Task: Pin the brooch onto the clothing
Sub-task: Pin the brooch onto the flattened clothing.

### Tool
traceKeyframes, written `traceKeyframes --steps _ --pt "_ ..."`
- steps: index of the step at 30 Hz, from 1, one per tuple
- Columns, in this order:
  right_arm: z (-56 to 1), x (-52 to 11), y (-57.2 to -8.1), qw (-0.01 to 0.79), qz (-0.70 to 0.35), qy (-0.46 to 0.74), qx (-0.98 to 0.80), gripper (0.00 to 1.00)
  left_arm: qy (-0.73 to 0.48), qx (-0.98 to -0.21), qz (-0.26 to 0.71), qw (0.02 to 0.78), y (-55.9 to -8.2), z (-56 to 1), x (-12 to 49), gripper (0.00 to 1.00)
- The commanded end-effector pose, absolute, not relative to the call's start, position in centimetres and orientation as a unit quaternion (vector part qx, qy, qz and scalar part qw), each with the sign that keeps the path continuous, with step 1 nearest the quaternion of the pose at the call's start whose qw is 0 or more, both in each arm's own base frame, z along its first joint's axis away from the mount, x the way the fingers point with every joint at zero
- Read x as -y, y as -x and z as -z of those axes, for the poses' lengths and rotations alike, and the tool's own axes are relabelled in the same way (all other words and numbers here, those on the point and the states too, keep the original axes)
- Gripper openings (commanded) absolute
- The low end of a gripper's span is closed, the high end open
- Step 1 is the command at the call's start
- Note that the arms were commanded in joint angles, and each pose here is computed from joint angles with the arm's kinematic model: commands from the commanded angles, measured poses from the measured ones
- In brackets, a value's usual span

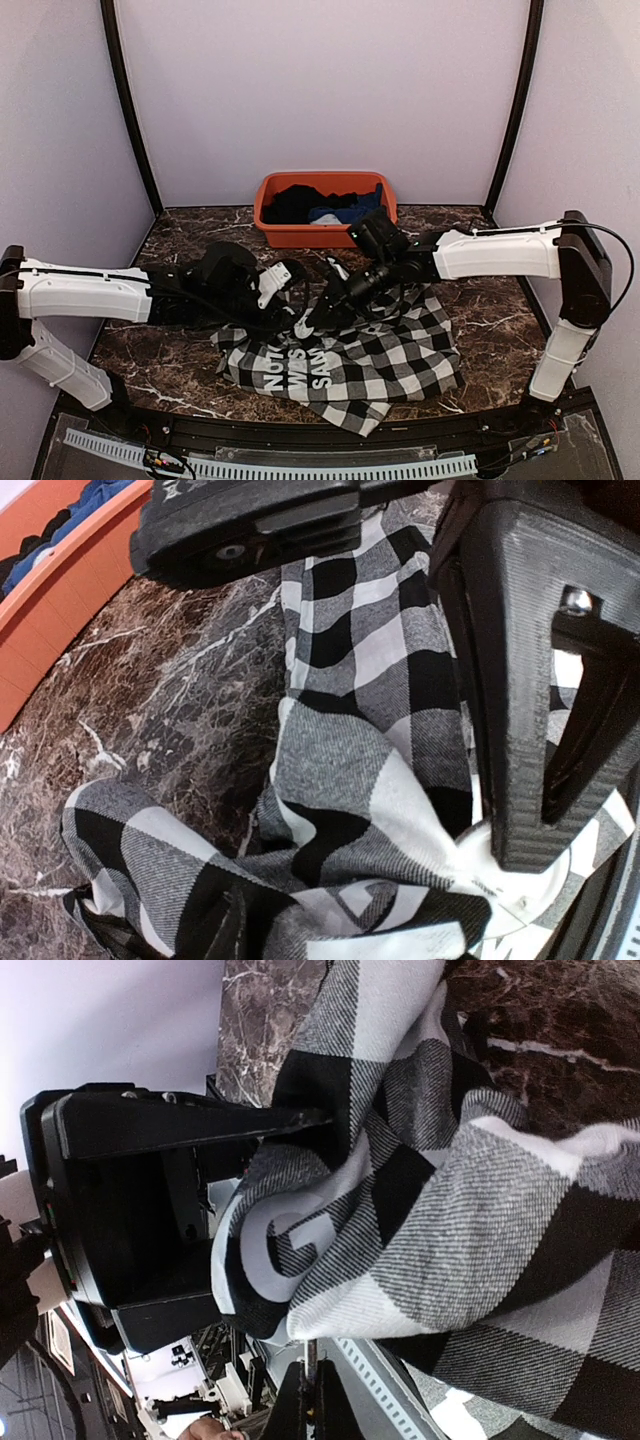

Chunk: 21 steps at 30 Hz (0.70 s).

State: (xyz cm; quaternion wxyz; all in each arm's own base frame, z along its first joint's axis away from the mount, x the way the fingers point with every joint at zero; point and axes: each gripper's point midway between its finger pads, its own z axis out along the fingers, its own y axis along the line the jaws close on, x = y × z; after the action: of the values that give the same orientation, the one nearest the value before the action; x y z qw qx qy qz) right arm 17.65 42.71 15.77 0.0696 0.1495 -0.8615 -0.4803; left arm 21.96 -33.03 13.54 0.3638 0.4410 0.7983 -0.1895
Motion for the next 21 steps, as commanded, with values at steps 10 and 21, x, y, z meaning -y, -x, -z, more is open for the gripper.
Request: traceKeyframes --steps 10,21 --pt "-19.7 -44.2 -18.8 -0.014 0.566 -0.246 0.787 0.00 -0.524 -0.713 0.318 0.341 -16.6 -19.1 35.9 0.69" --pt "-19.5 -42.8 -21.0 -0.022 0.580 -0.228 0.782 0.00 -0.539 -0.724 0.313 0.293 -16.7 -18.0 34.9 0.97"
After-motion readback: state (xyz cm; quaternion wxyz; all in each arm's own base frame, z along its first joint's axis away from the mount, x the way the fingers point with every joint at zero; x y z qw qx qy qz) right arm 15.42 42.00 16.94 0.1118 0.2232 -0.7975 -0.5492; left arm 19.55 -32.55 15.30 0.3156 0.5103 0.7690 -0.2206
